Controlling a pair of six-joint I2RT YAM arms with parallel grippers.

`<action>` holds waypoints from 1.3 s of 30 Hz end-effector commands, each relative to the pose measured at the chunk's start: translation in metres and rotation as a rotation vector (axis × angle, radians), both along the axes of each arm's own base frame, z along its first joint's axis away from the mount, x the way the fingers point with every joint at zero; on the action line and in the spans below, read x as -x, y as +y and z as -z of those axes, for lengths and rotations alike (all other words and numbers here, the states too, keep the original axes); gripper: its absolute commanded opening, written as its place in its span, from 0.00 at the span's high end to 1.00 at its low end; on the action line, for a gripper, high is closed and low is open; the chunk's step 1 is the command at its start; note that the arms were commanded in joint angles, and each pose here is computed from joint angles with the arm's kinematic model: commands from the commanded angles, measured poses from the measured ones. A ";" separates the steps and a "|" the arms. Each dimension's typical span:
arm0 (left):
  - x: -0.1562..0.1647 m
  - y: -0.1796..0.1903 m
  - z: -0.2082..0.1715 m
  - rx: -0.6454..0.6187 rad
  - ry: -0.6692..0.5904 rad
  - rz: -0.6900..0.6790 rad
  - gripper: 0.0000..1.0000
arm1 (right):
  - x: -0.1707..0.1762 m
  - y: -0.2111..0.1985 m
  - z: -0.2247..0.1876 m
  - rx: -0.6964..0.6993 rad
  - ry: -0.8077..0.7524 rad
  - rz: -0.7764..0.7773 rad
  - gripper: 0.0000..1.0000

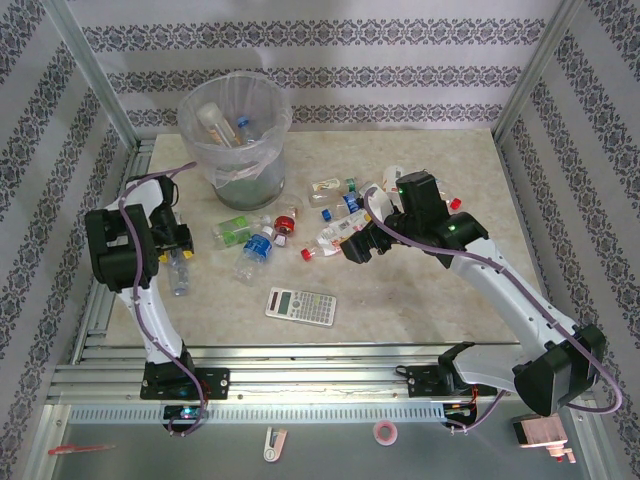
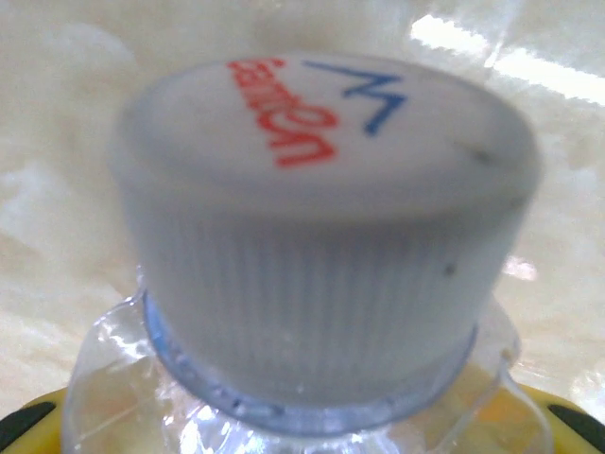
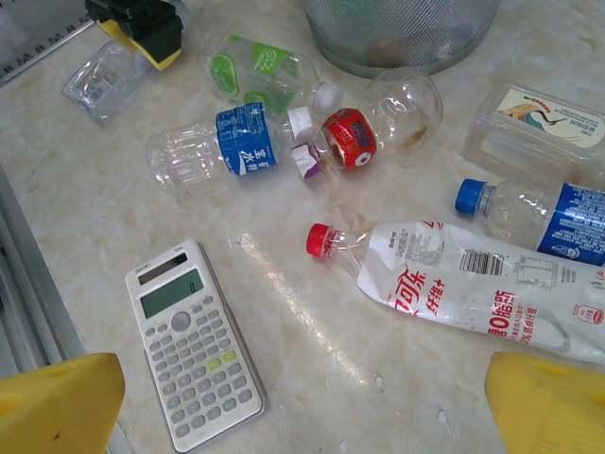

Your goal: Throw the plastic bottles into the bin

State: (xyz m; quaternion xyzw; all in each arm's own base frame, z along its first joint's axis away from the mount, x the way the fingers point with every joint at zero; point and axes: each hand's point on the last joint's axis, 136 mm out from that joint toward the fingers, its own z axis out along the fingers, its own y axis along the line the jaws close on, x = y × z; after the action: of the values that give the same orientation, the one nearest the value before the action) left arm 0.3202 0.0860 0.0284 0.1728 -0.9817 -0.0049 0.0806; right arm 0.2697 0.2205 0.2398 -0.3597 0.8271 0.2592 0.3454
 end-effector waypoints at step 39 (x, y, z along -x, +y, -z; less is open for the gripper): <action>-0.031 -0.074 -0.344 0.191 -1.189 0.016 0.66 | -0.001 0.005 -0.011 -0.013 -0.013 -0.018 0.02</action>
State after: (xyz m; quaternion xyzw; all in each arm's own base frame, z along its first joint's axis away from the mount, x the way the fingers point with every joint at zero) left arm 0.3454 0.0246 0.3271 0.1544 -0.8897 0.1529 -0.4014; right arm 0.2705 0.2213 0.2423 -0.3602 0.8258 0.2597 0.3477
